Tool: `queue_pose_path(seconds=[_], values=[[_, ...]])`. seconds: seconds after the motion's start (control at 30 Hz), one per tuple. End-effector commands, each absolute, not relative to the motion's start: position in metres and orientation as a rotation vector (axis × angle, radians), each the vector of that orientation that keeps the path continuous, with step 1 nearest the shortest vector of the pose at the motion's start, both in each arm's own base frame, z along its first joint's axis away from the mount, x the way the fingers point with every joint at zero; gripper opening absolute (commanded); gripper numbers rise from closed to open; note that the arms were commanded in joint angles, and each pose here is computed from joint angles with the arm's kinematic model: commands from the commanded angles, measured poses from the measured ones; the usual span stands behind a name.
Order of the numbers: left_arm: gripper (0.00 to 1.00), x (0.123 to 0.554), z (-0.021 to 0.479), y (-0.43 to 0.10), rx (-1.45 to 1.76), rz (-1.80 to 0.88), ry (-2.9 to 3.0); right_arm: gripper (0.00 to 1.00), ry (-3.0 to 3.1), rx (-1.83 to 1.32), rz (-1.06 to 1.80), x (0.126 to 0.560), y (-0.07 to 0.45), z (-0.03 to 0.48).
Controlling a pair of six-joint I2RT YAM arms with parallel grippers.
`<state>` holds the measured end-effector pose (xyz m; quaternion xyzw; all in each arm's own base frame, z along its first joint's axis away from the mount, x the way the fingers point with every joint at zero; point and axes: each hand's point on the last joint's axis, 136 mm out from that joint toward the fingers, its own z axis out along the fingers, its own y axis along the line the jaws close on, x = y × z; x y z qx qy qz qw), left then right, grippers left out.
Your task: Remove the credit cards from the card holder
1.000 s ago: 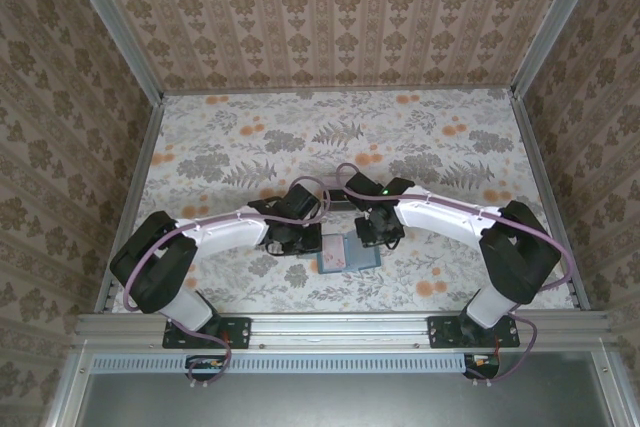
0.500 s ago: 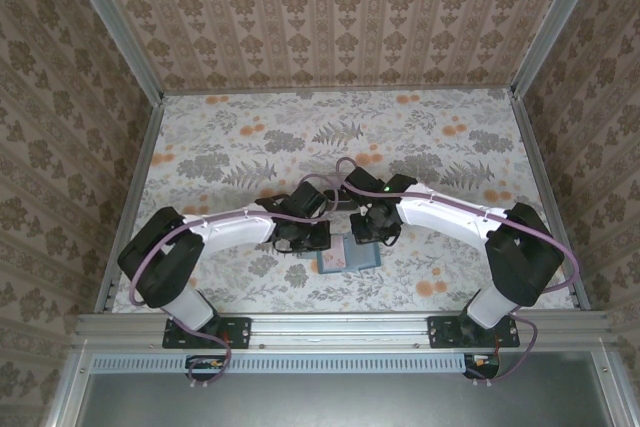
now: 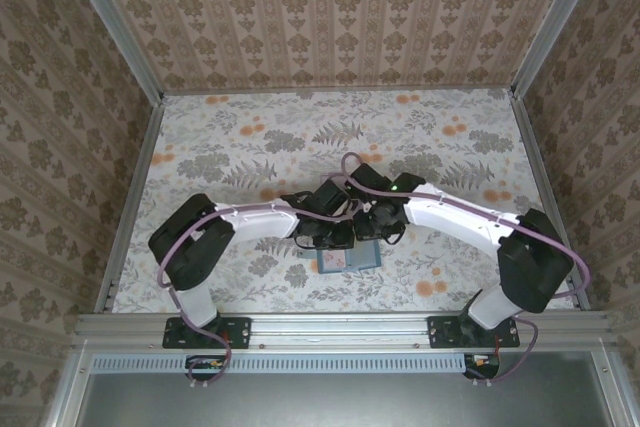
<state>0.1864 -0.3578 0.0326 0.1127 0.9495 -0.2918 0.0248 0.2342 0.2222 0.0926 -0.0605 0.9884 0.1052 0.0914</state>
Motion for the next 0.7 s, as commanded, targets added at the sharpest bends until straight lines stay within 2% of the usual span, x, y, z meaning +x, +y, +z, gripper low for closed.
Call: queue_pose_path(seconds=[0.0,0.23,0.67], values=[[0.09,0.185,0.036,-0.371,0.371,-0.963,2.929,0.23,2.935,-0.096,0.453,0.230,0.225,0.098],[0.10,0.183,0.027,-0.366,0.350,-0.942,2.952,0.16,2.946,0.033,0.733,0.229,0.242,0.082],[0.10,0.190,0.044,-0.347,0.290,-0.894,2.910,0.11,2.982,0.134,0.806,0.229,0.242,0.048]])
